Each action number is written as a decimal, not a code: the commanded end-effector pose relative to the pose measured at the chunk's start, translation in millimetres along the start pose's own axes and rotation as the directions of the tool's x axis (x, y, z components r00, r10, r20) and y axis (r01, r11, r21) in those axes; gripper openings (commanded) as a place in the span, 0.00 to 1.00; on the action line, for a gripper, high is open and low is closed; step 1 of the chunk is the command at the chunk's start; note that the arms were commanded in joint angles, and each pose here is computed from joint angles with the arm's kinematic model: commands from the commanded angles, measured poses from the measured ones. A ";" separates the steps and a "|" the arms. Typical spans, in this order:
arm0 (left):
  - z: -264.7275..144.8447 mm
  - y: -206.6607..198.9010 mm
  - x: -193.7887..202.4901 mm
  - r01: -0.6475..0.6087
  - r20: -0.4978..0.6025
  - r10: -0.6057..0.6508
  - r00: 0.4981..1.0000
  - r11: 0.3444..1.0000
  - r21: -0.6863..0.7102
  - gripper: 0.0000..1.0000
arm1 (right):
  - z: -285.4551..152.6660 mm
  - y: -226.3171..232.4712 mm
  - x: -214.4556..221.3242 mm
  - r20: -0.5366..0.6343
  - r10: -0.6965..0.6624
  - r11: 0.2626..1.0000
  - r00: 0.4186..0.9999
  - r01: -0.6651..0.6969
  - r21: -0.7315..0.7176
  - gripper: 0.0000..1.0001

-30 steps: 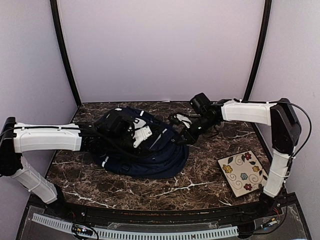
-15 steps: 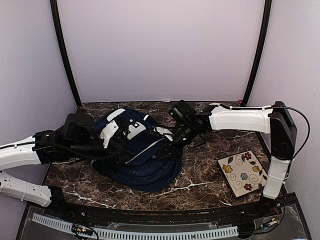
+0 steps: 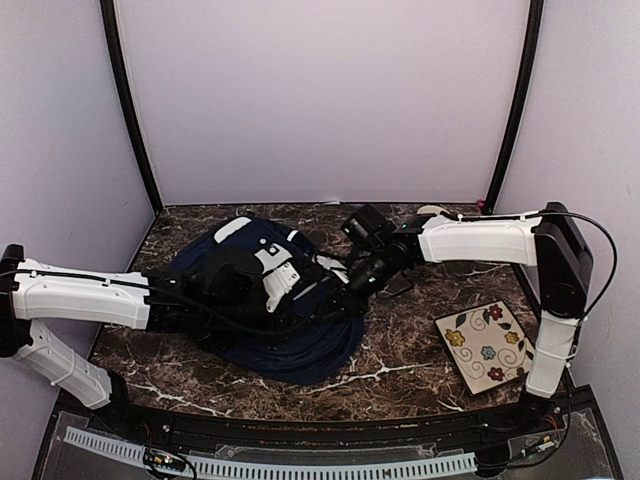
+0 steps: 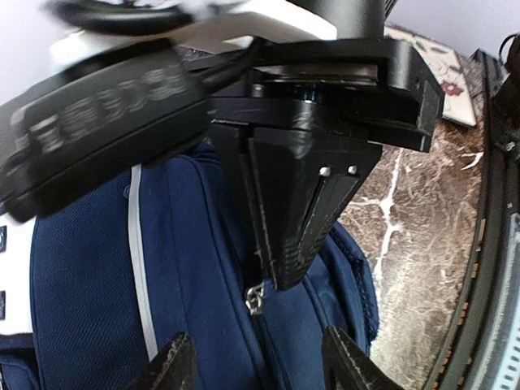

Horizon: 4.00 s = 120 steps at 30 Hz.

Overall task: Pack the student bag
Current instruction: Hold the student bag from the upper front pocket of the bag, then zip the upper front pocket of the student bag, then grab the upper front pocket of the student bag, then zip the upper front pocket of the student bag.

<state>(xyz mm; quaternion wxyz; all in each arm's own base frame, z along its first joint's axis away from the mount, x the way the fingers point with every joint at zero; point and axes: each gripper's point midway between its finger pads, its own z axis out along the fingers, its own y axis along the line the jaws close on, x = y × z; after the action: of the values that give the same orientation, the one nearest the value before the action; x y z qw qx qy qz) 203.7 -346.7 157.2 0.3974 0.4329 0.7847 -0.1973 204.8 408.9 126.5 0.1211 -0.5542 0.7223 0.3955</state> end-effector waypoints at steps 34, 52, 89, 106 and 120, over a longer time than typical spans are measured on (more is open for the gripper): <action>-55.5 57.7 75.8 -0.444 -0.362 0.342 0.867 0.860 -0.251 0.00 | -63.6 -40.8 24.3 0.098 0.038 0.987 0.994 -0.053 0.151 0.00; -21.7 2.4 22.1 -0.354 -0.152 0.344 0.927 0.934 -0.048 0.55 | -8.8 22.8 26.8 -0.022 -0.097 0.994 0.995 0.098 0.043 0.00; -1.3 24.5 31.3 -0.388 -0.232 0.345 0.910 0.904 -0.181 0.00 | 12.4 -35.8 40.7 -0.067 0.032 0.990 0.997 -0.022 0.142 0.03; -18.9 0.1 31.0 -0.353 -0.112 0.345 0.932 0.933 -0.070 0.00 | -20.3 -147.9 -5.8 0.001 0.100 0.928 0.995 -0.093 0.361 0.02; -22.8 17.6 25.6 -0.330 -0.096 0.317 0.944 0.925 -0.190 0.28 | -53.9 -146.2 -26.3 0.036 0.045 0.913 0.998 -0.056 0.403 0.25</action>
<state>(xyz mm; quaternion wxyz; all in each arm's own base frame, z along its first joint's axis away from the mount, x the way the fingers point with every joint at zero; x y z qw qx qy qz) 203.8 -304.4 124.3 0.4085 0.5400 0.7358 -0.0148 313.4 410.6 82.1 0.1483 -0.5163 0.7848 0.3090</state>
